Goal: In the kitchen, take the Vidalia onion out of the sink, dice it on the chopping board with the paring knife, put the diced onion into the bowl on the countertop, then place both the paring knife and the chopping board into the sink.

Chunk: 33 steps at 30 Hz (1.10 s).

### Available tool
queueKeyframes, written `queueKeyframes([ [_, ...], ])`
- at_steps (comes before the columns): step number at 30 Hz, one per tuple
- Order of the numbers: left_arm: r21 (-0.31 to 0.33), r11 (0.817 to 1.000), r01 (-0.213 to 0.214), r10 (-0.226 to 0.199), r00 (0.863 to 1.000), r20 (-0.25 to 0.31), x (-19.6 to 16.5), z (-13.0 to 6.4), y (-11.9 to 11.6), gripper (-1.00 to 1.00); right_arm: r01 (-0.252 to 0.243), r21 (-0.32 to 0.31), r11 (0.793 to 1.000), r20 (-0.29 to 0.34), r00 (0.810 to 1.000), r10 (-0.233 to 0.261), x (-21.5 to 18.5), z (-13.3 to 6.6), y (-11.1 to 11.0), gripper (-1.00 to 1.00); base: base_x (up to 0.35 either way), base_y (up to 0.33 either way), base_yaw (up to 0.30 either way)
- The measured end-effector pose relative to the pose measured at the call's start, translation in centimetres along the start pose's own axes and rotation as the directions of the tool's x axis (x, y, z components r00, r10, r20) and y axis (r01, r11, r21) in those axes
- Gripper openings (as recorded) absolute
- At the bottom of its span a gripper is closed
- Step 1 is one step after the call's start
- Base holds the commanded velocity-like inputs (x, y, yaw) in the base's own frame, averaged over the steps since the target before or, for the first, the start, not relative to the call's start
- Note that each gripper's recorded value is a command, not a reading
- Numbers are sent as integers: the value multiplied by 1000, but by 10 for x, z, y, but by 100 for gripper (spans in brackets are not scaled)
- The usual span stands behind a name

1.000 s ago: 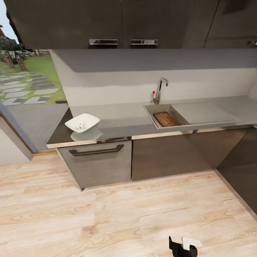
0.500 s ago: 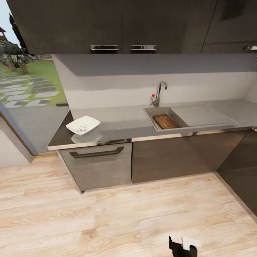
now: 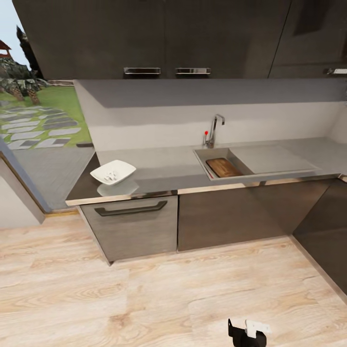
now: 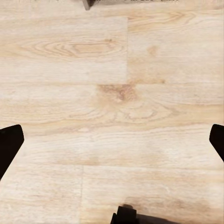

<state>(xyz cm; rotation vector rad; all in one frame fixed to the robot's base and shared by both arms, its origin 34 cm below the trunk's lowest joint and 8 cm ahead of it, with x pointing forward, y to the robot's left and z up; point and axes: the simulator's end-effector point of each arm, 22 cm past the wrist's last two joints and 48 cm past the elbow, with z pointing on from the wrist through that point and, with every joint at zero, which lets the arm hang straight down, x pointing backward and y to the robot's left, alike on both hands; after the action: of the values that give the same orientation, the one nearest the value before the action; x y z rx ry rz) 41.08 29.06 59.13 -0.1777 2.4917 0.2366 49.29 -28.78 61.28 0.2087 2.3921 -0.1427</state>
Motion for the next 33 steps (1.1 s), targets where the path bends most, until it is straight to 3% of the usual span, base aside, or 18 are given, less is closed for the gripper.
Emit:
queueKeyframes([
  [33,4,1000,11,-12,999,52,-24,-2,-1,100,-8,-6,1000,53,999,9,-26,-3,2,100,0,0,0],
])
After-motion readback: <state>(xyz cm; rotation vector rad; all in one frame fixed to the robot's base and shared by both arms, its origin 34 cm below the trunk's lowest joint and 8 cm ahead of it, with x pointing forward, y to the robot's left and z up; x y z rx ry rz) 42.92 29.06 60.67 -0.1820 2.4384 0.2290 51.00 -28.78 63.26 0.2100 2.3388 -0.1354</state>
